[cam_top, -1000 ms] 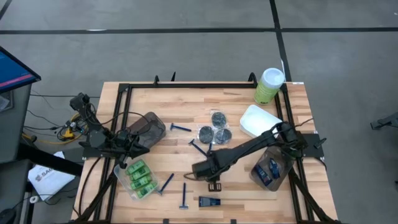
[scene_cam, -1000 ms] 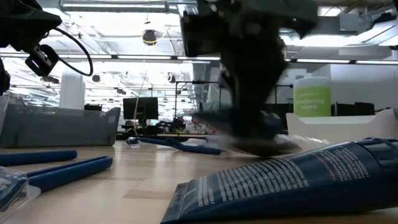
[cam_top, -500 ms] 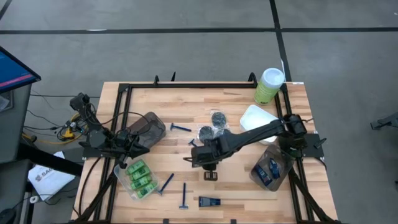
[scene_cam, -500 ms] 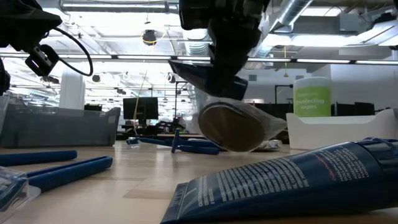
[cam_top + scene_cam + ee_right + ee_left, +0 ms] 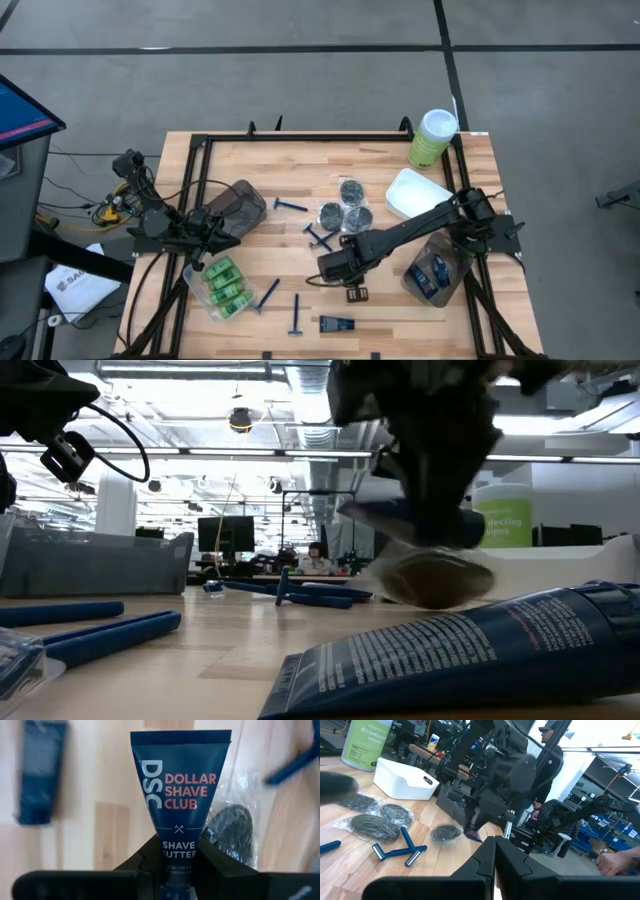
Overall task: Pick & Place Travel size toiletries
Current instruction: Put the blue shave cream into the right black bin
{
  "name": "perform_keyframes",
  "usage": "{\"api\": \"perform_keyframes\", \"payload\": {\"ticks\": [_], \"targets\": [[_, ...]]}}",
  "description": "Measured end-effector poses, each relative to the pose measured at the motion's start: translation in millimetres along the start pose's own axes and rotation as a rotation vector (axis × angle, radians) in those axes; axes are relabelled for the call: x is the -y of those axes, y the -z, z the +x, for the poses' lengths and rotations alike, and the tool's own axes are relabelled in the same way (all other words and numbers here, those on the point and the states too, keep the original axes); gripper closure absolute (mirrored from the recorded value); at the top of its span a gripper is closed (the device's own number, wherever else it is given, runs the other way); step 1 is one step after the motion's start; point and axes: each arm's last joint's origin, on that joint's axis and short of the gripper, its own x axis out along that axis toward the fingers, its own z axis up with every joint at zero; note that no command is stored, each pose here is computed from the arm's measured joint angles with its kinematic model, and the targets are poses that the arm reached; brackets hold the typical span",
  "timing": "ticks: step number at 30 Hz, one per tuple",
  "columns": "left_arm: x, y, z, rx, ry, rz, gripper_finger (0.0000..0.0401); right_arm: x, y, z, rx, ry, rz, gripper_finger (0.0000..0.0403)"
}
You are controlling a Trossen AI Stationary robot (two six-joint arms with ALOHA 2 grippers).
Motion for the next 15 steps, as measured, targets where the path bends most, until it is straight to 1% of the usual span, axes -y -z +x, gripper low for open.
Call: {"api": "perform_keyframes", "payload": {"ticks": [3, 5, 9, 10, 12, 15], "targets": [[0, 0, 0, 0.000, 0.000, 0.000, 0.0399, -2, 3, 14, -0.010, 0.024, -0.006, 0.0332], [0, 0, 0, 0.000, 0.000, 0.000, 0.0399, -1, 12, 21, -0.070, 0.045, -0.011, 0.0332], [0, 0, 0, -0.001, -0.001, 0.002, 0.0399, -2, 18, 28, -0.084, 0.042, -0.013, 0.0326], [0, 1, 0, -0.004, -0.003, 0.006, 0.0399, -1, 20, 31, -0.096, 0.042, -0.013, 0.0321], [0, 1, 0, -0.004, -0.003, 0.005, 0.0399, -2, 18, 33, -0.070, 0.034, -0.015, 0.0304], [0, 1, 1, -0.009, -0.005, 0.011, 0.0399, -2, 17, 33, -0.050, 0.028, -0.015, 0.0269]]}}
